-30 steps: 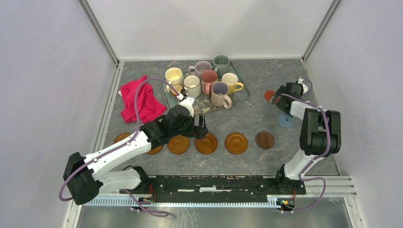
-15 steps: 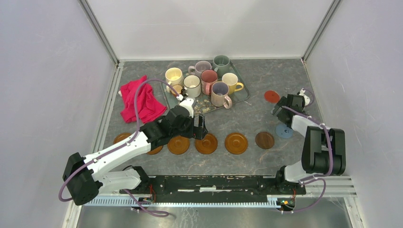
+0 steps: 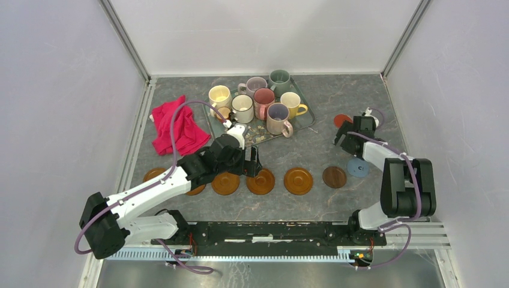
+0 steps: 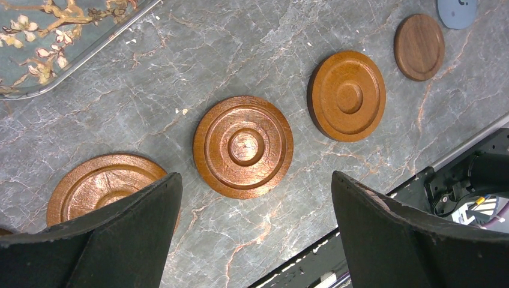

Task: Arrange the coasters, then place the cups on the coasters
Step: Move the coaster to the corner of the board.

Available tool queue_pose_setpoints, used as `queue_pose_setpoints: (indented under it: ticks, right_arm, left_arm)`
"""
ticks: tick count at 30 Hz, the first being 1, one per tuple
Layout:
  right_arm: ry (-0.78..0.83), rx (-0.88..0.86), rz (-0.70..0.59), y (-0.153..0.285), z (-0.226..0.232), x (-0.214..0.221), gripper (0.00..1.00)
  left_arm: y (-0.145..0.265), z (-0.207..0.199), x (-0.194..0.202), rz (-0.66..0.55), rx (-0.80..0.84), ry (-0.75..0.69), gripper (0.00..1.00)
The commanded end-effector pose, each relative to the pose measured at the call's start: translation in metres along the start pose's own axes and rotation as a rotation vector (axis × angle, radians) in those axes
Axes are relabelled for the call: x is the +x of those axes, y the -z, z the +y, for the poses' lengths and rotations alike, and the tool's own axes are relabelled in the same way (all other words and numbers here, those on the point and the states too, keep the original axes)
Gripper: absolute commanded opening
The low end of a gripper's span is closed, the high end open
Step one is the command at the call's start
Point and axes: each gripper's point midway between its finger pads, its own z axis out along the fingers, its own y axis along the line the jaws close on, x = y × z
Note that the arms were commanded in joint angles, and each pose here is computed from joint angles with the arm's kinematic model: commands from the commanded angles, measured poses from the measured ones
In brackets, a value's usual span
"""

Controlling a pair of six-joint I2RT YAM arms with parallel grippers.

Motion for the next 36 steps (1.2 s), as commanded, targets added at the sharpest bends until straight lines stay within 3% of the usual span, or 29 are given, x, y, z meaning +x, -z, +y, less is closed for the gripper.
queue_pose_setpoints:
  ticks: [1,11,36]
  right_arm:
    - [0.032,-0.058,0.012,0.001,0.027,-0.001,0.98]
    - [0.029,-0.039,0.081,0.012,0.012,0.048,0.98]
    - [0.013,0.1,0.03,0.034,-0.032,0.056,0.98]
  left_arm:
    - [0.0,-0.001,-0.012,-0.042,0.003,-0.03,1.0]
    - [0.001,0.002,-0.011,-0.04,-0.007,-0.032,1.0]
    - [0.001,0.003,-0.008,-0.038,-0.006,-0.034,1.0]
